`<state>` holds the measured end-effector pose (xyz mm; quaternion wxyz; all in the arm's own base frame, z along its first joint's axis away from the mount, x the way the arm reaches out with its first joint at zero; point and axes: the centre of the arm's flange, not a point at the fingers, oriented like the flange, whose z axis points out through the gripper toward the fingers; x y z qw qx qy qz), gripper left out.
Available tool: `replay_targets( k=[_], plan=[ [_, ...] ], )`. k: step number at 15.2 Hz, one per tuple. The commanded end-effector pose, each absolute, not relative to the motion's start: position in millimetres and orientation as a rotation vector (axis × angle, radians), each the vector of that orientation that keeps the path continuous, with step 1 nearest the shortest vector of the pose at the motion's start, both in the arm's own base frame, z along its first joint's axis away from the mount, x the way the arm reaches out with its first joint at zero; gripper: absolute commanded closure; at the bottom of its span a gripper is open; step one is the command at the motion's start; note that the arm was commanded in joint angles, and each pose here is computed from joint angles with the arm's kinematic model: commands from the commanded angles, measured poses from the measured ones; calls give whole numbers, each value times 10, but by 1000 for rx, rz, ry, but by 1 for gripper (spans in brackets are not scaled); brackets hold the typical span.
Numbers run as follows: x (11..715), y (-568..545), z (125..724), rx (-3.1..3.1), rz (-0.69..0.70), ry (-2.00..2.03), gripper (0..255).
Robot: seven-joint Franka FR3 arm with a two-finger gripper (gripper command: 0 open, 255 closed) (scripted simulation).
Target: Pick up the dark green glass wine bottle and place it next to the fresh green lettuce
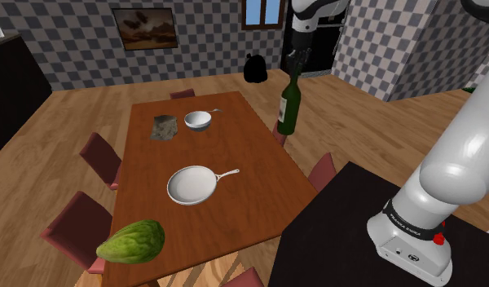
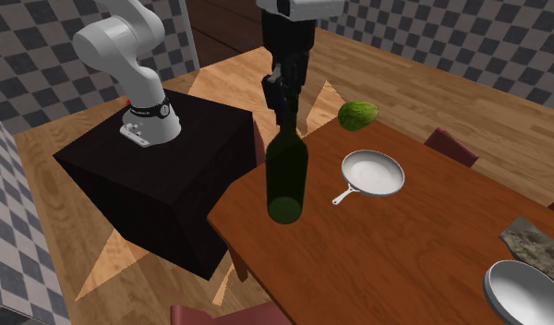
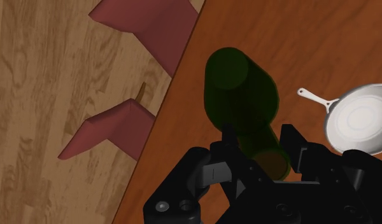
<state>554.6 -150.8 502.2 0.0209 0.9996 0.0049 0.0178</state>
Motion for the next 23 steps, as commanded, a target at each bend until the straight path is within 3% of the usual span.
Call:
replay_targets(
  k=[1,23],
  plan=[
    [5539,-1507,5138,3099,56,15,255],
    [5539,-1507,6300,3099,56,15,255]
  ],
)
